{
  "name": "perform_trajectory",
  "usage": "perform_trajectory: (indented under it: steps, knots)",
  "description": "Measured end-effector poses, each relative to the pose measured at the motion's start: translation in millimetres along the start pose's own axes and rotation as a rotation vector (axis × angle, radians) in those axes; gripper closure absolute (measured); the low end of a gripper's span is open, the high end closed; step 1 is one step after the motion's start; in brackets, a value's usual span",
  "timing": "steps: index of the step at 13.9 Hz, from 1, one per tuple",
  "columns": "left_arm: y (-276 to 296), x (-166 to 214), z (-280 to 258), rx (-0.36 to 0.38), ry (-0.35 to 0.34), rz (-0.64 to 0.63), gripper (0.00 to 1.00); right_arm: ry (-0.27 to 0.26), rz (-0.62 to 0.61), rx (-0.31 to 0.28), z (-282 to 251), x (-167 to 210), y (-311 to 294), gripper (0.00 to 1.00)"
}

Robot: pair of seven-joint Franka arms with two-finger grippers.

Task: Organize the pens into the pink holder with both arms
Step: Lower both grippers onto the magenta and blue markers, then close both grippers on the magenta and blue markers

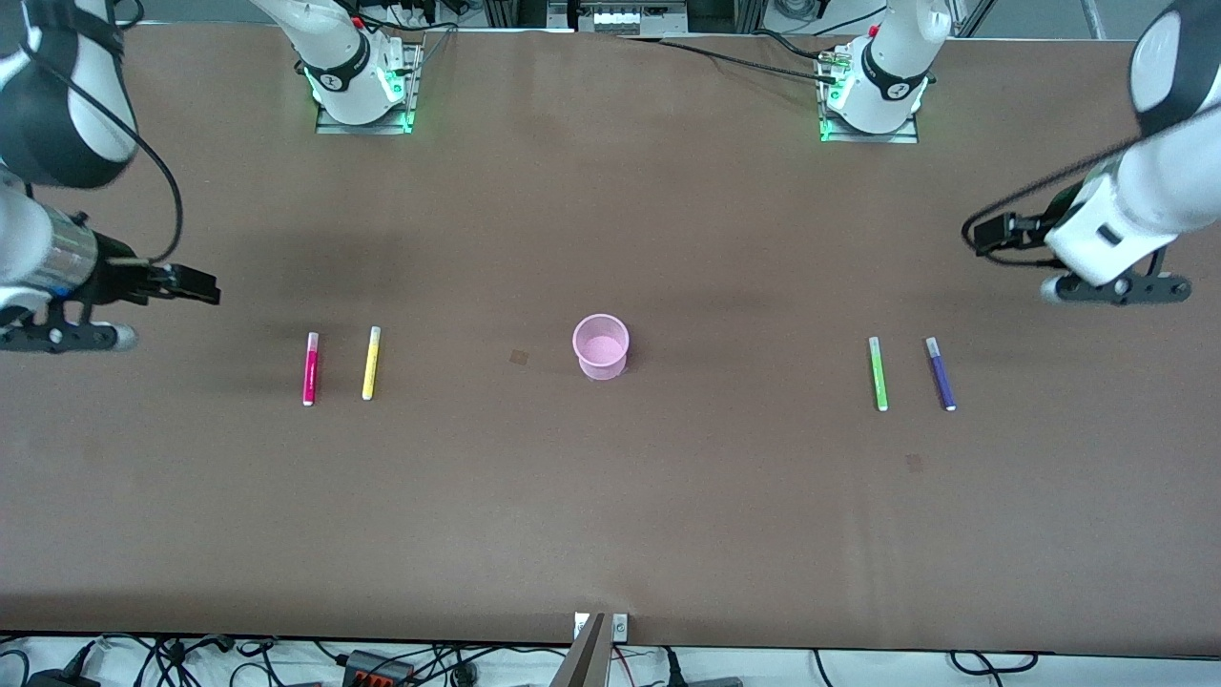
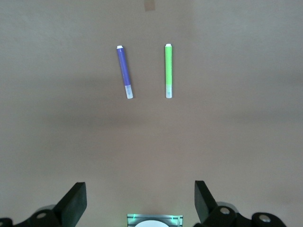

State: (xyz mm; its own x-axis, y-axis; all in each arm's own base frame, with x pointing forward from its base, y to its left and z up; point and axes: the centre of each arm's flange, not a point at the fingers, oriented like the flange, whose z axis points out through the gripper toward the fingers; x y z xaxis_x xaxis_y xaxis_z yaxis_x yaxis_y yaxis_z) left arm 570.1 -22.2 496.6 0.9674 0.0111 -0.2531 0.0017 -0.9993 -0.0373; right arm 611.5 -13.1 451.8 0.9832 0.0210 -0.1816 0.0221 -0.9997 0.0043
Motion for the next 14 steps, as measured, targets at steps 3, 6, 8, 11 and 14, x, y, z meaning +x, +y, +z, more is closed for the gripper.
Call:
perform_trajectory:
  steps: [3,6,8,11,14]
  knots:
    - [-12,43,58,-0.010,-0.031,-0.015,0.00,-0.020,-0.010,-0.004,55,30,-6,0.00]
    - [-29,78,116,-0.023,-0.031,-0.010,0.01,-0.021,-0.012,-0.007,102,52,-6,0.00]
    - [-38,97,152,-0.030,-0.017,-0.008,0.04,-0.017,-0.015,-0.009,128,63,-6,0.00]
    - [-60,122,210,-0.044,0.002,-0.007,0.04,0.008,-0.023,-0.012,160,78,-10,0.00]
    - [-80,134,248,-0.056,0.008,-0.003,0.05,-0.002,-0.026,-0.013,189,85,-12,0.00]
